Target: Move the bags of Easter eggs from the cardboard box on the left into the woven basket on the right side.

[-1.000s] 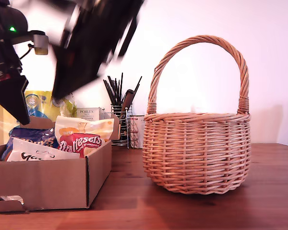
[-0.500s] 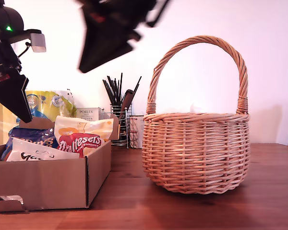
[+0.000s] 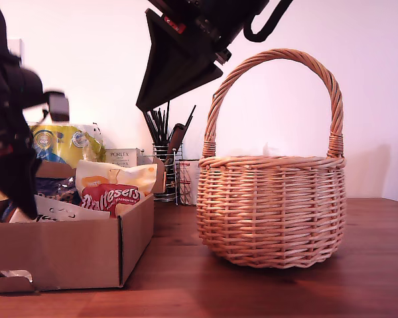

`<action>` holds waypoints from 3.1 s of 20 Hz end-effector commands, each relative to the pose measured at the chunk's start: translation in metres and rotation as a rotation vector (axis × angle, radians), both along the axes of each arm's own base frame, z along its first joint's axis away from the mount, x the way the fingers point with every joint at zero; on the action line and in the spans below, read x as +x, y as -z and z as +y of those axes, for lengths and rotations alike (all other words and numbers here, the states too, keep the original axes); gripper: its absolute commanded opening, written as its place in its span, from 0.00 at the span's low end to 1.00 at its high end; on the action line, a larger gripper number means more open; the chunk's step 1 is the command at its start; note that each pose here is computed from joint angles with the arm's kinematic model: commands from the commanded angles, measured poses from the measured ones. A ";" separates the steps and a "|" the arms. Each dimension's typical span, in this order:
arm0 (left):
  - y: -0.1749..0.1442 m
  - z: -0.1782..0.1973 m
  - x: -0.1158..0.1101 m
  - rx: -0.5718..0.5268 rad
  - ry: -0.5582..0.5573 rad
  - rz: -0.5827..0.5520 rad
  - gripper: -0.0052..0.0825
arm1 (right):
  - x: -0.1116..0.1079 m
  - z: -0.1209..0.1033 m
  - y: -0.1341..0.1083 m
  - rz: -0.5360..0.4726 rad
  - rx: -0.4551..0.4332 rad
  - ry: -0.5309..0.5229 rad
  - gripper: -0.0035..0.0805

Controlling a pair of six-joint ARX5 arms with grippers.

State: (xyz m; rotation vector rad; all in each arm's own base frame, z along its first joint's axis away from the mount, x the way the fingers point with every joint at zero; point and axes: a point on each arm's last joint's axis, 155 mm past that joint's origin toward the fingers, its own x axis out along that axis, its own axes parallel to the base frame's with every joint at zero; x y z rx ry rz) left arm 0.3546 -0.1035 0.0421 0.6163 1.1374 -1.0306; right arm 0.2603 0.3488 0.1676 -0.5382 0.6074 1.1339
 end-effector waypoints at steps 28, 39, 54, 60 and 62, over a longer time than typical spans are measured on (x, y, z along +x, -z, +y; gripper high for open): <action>-0.015 -0.027 -0.042 -0.045 0.065 0.243 0.03 | 0.024 -0.015 0.002 0.018 0.025 0.094 0.03; -0.053 -0.053 -0.054 -0.191 -0.099 0.400 0.03 | 0.015 -0.008 0.025 0.103 0.009 0.055 0.21; -0.100 -0.077 -0.030 -0.417 -0.218 0.417 0.03 | 0.008 0.008 0.052 0.126 -0.018 -0.029 0.41; -0.116 -0.082 -0.022 -0.493 -0.216 0.400 0.03 | -0.037 -0.031 0.001 0.162 -0.030 -0.047 0.21; -0.125 -0.085 -0.017 -0.517 -0.206 0.380 0.03 | -0.052 -0.048 -0.015 0.167 -0.036 -0.043 0.03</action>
